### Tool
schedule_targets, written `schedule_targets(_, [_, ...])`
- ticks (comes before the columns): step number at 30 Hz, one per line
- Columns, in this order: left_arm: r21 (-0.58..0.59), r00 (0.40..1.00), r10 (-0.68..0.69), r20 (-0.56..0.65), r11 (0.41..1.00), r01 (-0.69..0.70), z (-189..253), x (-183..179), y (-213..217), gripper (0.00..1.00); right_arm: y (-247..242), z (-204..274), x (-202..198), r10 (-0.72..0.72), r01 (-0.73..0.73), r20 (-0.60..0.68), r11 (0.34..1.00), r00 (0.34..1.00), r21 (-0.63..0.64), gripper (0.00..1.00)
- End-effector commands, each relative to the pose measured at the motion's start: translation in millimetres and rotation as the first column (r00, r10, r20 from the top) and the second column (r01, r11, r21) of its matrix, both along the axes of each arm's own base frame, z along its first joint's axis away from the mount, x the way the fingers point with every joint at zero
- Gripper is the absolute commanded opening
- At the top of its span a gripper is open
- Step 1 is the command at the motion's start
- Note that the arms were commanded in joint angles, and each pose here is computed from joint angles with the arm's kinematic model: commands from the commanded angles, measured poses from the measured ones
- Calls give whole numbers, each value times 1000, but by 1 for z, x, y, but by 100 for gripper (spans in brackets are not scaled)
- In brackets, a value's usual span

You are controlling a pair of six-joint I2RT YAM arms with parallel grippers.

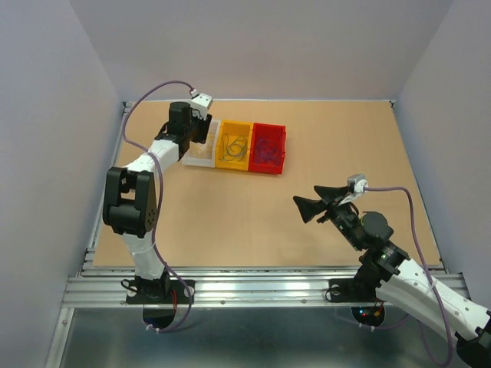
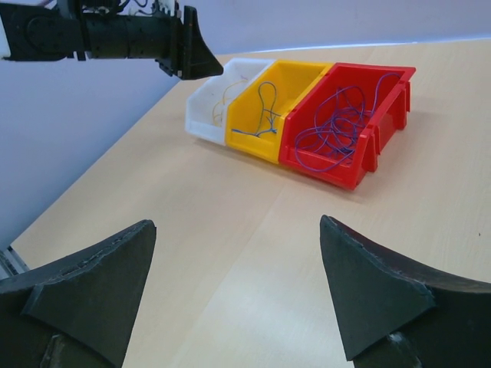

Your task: Untangle the cables

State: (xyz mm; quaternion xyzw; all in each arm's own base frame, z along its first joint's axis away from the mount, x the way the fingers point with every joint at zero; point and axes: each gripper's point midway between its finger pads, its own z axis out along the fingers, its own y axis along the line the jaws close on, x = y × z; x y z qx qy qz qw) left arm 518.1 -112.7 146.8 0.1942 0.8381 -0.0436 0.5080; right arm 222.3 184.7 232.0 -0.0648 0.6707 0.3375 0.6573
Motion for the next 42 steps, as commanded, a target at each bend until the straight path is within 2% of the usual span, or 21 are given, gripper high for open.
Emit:
schedule_targets(1, [-16, 994, -33, 103, 999, 35, 34, -14, -1, 56, -9, 22, 4, -53, 50, 67, 997, 996, 50, 94])
schedule_targets(2, [-27, 985, -33, 170, 999, 38, 65, -23, 1, 63, -11, 22, 4, -58, 55, 69, 997, 996, 53, 96])
schedule_targets(3, [-31, 981, -38, 190, 999, 45, 74, -31, 3, 66, -11, 22, 3, -57, 54, 74, 997, 996, 51, 97])
schedule_targets(7, [-23, 949, -51, 310, 998, 61, 115, -78, 13, 74, -13, 24, -1, -47, 42, 106, 998, 993, 46, 100])
schedule_targets(9, [-20, 922, -52, 384, 998, 65, 126, -110, 20, 85, -15, 24, -3, -52, 47, 113, 998, 992, 51, 100])
schedule_targets(10, [-19, 901, -46, 431, 998, 60, 128, -132, 26, 99, -17, 27, -3, -59, 52, 120, 997, 991, 62, 100])
schedule_targets(12, [12, 877, -62, 477, 998, 64, 128, -151, 31, 99, -20, 27, -2, -74, 66, 119, 995, 990, 68, 100])
schedule_targets(13, [25, 885, -66, 461, 998, 62, 106, -163, 34, 99, -21, 27, -1, -83, 75, 117, 995, 990, 73, 100])
schedule_targets(14, [19, 842, -52, 538, 999, 49, 125, -175, 39, 99, -22, 26, -1, -87, 79, 116, 994, 989, 74, 100])
schedule_targets(16, [17, 804, -28, 594, 1000, 23, 123, -195, 47, 99, -22, 25, 1, -96, 88, 111, 993, 989, 72, 100])
schedule_targets(19, [1, 791, -7, 612, 1000, 8, 110, -212, 52, 99, -23, 24, 4, -110, 104, 102, 992, 989, 66, 100])
schedule_targets(20, [-11, 761, -5, 649, 1000, 15, 120, -223, 53, 99, -23, 24, 4, -110, 104, 102, 992, 989, 66, 100])
schedule_targets(25, [-36, 704, -1, 710, 999, 38, 118, -250, 54, 99, -28, 21, 8, -141, 136, 91, 989, 986, 62, 100])
schedule_targets(28, [-37, 703, -7, 711, 998, 47, 116, -253, 53, 99, -32, 20, 9, -167, 162, 87, 985, 982, 61, 100])
schedule_targets(29, [-26, 730, -25, 683, 998, 59, 107, -250, 50, 99, -34, 20, 10, -175, 170, 86, 984, 981, 61, 100])
schedule_targets(31, [31, 750, -118, 650, 991, 129, 96, -250, 37, 99, -36, 20, 10, -187, 182, 85, 981, 979, 63, 100])
schedule_targets(34, [79, 749, -206, 629, 976, 202, 91, -252, 25, 99, -36, 21, 9, -181, 176, 88, 982, 979, 66, 100])
schedule_targets(42, [86, 746, -204, 634, 977, 194, 90, -252, 26, 99, -31, 20, 10, -164, 160, 82, 986, 983, 53, 100])
